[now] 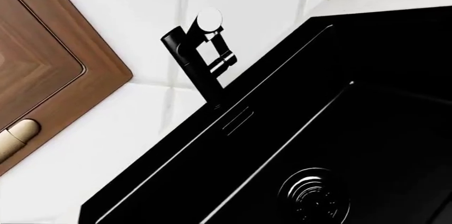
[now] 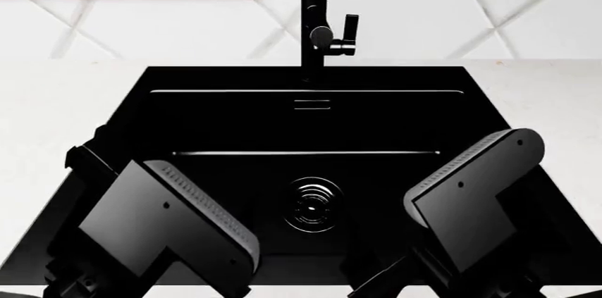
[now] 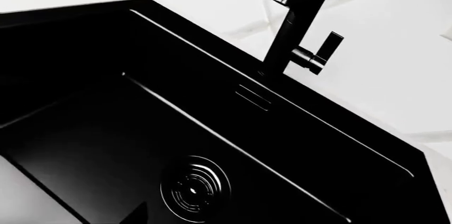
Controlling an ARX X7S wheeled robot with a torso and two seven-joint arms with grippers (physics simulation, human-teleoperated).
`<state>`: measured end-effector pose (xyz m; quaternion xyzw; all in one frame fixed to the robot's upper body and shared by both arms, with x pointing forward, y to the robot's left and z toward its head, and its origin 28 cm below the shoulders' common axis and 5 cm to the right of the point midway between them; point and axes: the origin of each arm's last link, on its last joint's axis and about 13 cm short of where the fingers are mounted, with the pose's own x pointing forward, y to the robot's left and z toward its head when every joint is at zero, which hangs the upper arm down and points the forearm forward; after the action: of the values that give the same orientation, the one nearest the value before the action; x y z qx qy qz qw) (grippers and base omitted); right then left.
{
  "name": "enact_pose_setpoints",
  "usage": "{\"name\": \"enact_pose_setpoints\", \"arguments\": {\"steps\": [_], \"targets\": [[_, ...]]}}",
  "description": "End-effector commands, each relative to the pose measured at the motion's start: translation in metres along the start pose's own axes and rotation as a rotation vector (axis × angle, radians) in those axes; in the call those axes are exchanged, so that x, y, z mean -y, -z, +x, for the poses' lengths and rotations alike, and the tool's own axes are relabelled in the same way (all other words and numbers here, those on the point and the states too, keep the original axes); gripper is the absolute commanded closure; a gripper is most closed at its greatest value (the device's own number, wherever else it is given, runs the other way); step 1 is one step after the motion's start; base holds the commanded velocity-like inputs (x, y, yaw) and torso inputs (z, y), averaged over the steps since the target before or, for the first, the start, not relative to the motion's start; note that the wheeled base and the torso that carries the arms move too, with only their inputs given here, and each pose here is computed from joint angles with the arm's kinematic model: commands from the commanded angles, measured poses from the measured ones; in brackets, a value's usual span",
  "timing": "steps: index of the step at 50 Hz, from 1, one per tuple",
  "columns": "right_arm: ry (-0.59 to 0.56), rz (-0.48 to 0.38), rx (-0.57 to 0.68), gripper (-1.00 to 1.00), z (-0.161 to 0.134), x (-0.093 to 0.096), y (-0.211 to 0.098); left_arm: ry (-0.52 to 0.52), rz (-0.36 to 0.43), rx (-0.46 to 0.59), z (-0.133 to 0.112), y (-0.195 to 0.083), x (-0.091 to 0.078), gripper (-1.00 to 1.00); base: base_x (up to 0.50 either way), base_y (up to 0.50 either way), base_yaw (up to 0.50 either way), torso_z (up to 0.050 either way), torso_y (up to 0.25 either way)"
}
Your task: Pick and place the shaker into the drawer. Then close the cabinet.
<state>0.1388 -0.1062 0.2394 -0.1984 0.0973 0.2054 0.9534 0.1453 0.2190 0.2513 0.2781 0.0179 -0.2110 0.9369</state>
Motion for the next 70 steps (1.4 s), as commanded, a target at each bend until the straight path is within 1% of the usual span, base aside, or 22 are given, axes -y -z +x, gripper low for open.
{"name": "enact_pose_setpoints", "arguments": {"steps": [1, 4, 14, 22, 25, 28, 33, 35, 40, 47, 51, 53, 55, 60, 62, 64, 66, 70], "targets": [[-0.002, 0.004, 0.004, -1.0, -0.001, -0.001, 0.0, 0.0, -0.003, 0.002, -0.001, 0.001, 0.0, -1.0, 0.0, 0.0, 0.0, 0.0, 0.0], [-0.004, 0.006, -0.005, -1.0, 0.0, -0.001, 0.0, -0.001, -0.004, 0.004, -0.002, 0.001, 0.0, -1.0, 0.02, 0.0, 0.0, 0.0, 0.0], [-0.007, 0.008, -0.003, -1.0, 0.0, -0.002, 0.001, -0.004, -0.008, 0.003, -0.003, 0.002, 0.001, -1.0, 0.48, 0.0, 0.0, 0.0, 0.0], [-0.006, 0.011, 0.001, -1.0, -0.001, -0.001, 0.001, -0.007, -0.012, 0.005, -0.002, 0.001, 0.0, -1.0, 0.0, 0.0, 0.0, 0.0, 0.001], [-0.004, 0.012, 0.003, -1.0, -0.002, -0.001, 0.0, -0.037, -0.019, 0.027, -0.001, -0.002, -0.003, -1.0, 0.0, 0.0, 0.0, 0.0, 0.0], [-0.002, 0.013, 0.006, -1.0, -0.002, 0.0, -0.001, -0.123, -0.04, 0.102, 0.001, -0.017, -0.016, -1.0, 0.0, 0.0, 0.0, 0.0, 0.0], [0.001, 0.016, 0.012, -1.0, -0.003, 0.001, -0.002, -0.296, -0.044, 0.216, 0.001, -0.042, -0.039, -1.0, 0.0, 0.0, 0.0, 0.0, 0.0], [0.002, 0.017, 0.015, -1.0, -0.003, 0.001, -0.003, -0.37, -0.032, 0.263, -0.001, -0.051, -0.046, -1.0, 0.0, 0.0, 0.0, 0.0, 0.0], [0.005, 0.019, 0.02, -1.0, -0.004, 0.003, -0.004, -0.544, 0.038, 0.355, -0.008, -0.067, -0.057, -1.0, 0.0, 0.0, 0.0, 0.0, 0.0], [0.008, 0.023, 0.026, -1.0, -0.006, 0.003, -0.005, -0.804, 0.104, 0.499, -0.023, -0.093, -0.078, -1.0, 0.0, 0.0, 0.0, 0.0, 0.0], [0.009, 0.023, 0.029, -1.0, -0.006, 0.003, -0.005, -0.885, 0.119, 0.559, -0.029, -0.102, -0.089, -1.0, 0.0, 0.0, 0.0, 0.0, 0.0], [0.01, 0.025, 0.03, -1.0, -0.006, 0.003, -0.005, -0.927, 0.13, 0.608, -0.033, -0.106, -0.093, -1.0, 0.0, 0.0, 0.0, 0.0, 0.0], [0.01, 0.027, 0.03, -1.0, -0.006, 0.003, -0.005, -0.965, 0.157, 0.663, -0.036, -0.111, -0.095, -1.0, 0.0, 0.0, 0.0, 0.0, 0.0], [0.011, 0.031, 0.031, -1.0, -0.005, 0.005, -0.005, -1.015, 0.222, 0.766, -0.041, -0.126, -0.102, -1.0, 0.0, 0.0, 0.0, 0.0, 0.0], [0.011, 0.033, 0.032, -1.0, -0.005, 0.005, -0.005, -0.99, 0.198, 0.799, -0.041, -0.134, -0.107, -1.0, 0.0, 0.0, 0.0, 0.0, 0.0], [0.014, 0.033, 0.033, -1.0, -0.005, 0.006, -0.006, -0.998, 0.204, 0.84, -0.04, -0.143, -0.113, -1.0, 0.0, 0.0, 0.0, 0.0, 0.0], [0.016, 0.034, 0.034, -1.0, -0.006, 0.006, -0.006, -1.009, 0.188, 0.885, -0.04, -0.152, -0.118, -1.0, 0.0, 0.0, 0.0, 0.0, 0.0], [0.019, 0.036, 0.037, -1.0, -0.007, 0.007, -0.006, -1.037, 0.212, 0.935, -0.041, -0.17, -0.127, -1.0, 0.0, 0.0, 0.0, 0.0, 0.0]]}}
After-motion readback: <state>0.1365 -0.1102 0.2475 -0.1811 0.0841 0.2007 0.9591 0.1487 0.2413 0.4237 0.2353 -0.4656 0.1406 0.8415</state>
